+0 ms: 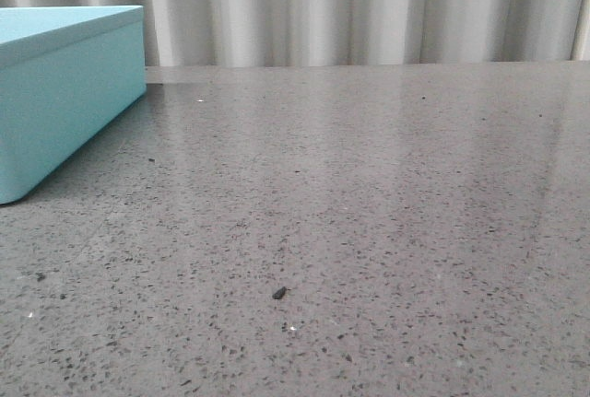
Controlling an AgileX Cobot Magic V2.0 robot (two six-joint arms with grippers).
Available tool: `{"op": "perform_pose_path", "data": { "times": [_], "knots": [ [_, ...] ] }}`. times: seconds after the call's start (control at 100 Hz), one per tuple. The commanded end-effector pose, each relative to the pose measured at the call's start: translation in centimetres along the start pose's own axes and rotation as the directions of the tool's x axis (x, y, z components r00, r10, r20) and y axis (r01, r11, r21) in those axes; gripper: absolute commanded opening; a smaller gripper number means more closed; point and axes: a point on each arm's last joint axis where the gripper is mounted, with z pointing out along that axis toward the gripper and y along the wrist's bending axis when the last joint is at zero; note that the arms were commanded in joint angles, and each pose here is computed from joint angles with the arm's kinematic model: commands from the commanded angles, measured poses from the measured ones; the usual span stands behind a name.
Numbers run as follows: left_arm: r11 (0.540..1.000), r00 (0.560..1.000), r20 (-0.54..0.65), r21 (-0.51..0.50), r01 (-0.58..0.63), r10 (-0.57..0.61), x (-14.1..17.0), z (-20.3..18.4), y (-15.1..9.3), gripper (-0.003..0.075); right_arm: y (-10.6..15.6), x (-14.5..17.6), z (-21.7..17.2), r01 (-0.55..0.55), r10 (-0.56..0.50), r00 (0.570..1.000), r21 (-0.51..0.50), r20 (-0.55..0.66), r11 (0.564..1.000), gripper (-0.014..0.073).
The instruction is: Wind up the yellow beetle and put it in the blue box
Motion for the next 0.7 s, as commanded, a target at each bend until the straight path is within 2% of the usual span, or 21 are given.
{"op": "perform_pose_path", "data": {
  "times": [0.0, 0.34, 0.51, 0.69],
  "knots": [
    [1.0, 0.999, 0.035, 0.009, 0.019, -0.02, 0.4, 0.0, 0.1, -0.0021, 0.0, -1.5, 0.1, 0.01, -0.011, 0.995, 0.005, 0.095, 1.0, -0.0061],
    [1.0, 0.999, 0.035, 0.009, 0.019, -0.02, 0.4, 0.0, 0.1, -0.0021, -0.1, -1.5, 0.1, 0.01, -0.011, 0.995, 0.007, 0.099, 1.0, -0.0061],
    [1.0, 0.999, 0.035, 0.009, 0.019, -0.02, 0.4, 0.0, 0.1, -0.0021, -0.3, -2.0, -0.7, 0.012, -0.018, 0.986, 0.04, 0.166, 0.999, -0.0061],
    [1.0, 0.999, 0.035, 0.009, 0.019, -0.02, 0.4, 0.0, 0.1, -0.0021, -0.7, 0.1, -1.0, 0.015, -0.032, 0.982, 0.092, 0.188, 0.996, -0.0061]
  ]
}}
